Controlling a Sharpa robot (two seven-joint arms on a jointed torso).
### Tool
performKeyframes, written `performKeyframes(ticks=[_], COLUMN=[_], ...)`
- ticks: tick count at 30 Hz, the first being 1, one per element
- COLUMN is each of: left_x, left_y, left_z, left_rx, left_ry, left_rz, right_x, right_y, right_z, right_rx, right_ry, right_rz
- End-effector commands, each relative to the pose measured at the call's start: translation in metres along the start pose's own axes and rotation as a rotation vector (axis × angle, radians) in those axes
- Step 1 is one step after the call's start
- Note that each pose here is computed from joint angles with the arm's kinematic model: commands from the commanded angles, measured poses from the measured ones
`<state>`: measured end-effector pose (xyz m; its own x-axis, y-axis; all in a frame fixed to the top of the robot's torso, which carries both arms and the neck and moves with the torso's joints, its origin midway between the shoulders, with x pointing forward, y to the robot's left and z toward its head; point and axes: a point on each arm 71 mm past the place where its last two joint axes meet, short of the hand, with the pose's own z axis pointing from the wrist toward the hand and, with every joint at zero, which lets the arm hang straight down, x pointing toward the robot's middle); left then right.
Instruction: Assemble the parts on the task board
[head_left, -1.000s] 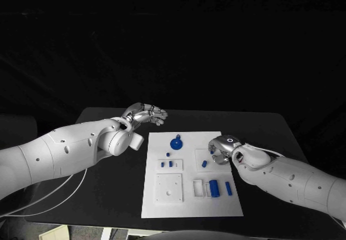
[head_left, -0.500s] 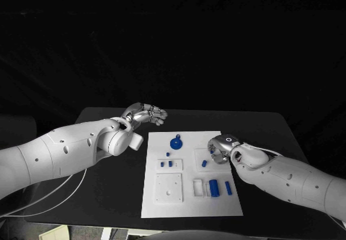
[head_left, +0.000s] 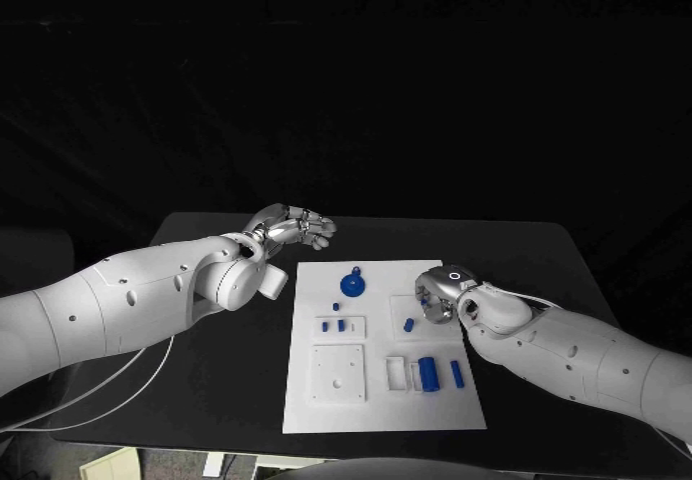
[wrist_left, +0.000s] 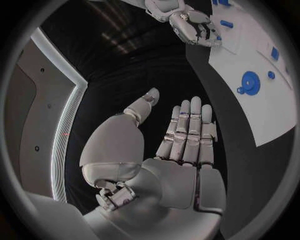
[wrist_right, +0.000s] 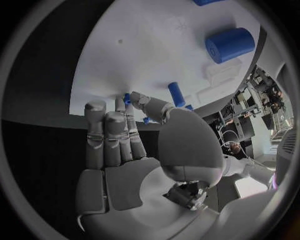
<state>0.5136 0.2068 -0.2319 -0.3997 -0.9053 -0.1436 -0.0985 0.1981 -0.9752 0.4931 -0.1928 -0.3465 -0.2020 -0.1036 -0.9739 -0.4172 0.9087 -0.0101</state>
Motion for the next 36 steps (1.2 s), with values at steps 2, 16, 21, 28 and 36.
performKeyframes(ticks=[2, 16, 21, 28, 36], left_x=[0.0008, 0.0004, -0.0005, -0.0022, -0.0041], left_y=[-0.002, -0.0029, -0.0028, -0.0027, -0.0027], left_z=[-0.0002, -0.0006, -0.0007, -0.0012, -0.0012], left_rx=[0.007, 0.007, 0.007, 0.006, 0.007], left_ry=[0.01, 0.013, 0.011, 0.006, 0.001], left_rz=[-0.009, -0.008, -0.007, -0.005, -0.004], right_x=[0.0076, 0.0086, 0.0072, 0.005, 0.0008], right_y=[0.0005, 0.005, 0.0047, 0.0054, 0.0038], right_z=[-0.0014, -0.0007, -0.0011, -0.0021, -0.0044], right_rx=[0.004, 0.0, 0.005, 0.004, 0.006], right_ry=[0.04, 0.03, 0.012, -0.012, -0.036], right_rz=[-0.037, -0.069, -0.072, -0.07, -0.056])
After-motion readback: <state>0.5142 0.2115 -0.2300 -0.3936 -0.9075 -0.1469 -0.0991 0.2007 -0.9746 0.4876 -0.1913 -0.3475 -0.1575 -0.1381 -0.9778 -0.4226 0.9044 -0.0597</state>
